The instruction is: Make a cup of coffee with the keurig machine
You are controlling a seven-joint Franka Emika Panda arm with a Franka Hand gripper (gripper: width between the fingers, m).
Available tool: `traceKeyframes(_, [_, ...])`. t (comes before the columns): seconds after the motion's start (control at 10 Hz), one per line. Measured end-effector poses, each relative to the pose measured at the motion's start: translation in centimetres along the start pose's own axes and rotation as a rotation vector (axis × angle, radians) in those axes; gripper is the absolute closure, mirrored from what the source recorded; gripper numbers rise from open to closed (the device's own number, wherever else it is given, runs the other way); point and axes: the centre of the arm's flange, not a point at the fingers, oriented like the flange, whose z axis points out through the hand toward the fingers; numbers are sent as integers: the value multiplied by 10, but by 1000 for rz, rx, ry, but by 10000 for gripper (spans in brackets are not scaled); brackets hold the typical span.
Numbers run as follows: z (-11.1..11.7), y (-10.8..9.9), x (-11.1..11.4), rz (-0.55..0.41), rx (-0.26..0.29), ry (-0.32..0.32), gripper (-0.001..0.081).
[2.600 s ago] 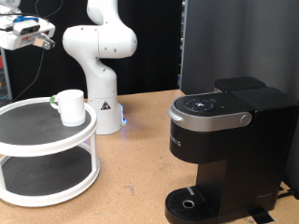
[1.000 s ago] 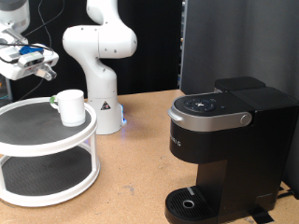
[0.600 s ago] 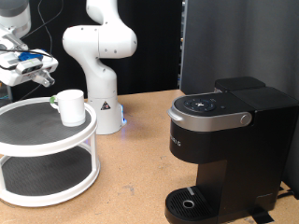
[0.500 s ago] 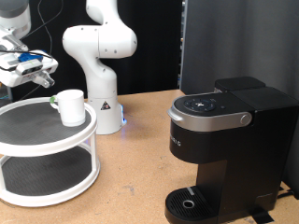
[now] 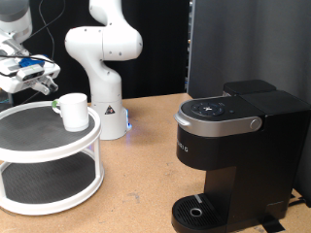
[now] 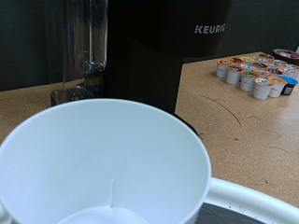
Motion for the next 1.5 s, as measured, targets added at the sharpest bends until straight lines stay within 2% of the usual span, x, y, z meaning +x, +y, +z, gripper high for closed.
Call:
traceKeyframes(0.2, [1, 1, 0, 2, -8, 2, 507])
traceKeyframes(0.3, [3, 2, 0, 4, -10, 3, 507])
traceKeyframes(0.4, [4, 3, -1, 4, -14, 5, 325])
traceKeyframes(0.5, [7, 5, -3, 1, -16, 7, 325])
traceKeyframes(0.6, [11, 7, -6, -5, -16, 7, 149])
traceKeyframes(0.7, [14, 10, -9, -11, -18, 5, 35])
traceKeyframes(0.9, [20, 15, -16, -20, -19, 1, 6])
traceKeyframes(1.2, [27, 21, -22, -16, -15, -4, 6])
traceKeyframes(1.5, [31, 21, -20, -10, -3, 8, 6])
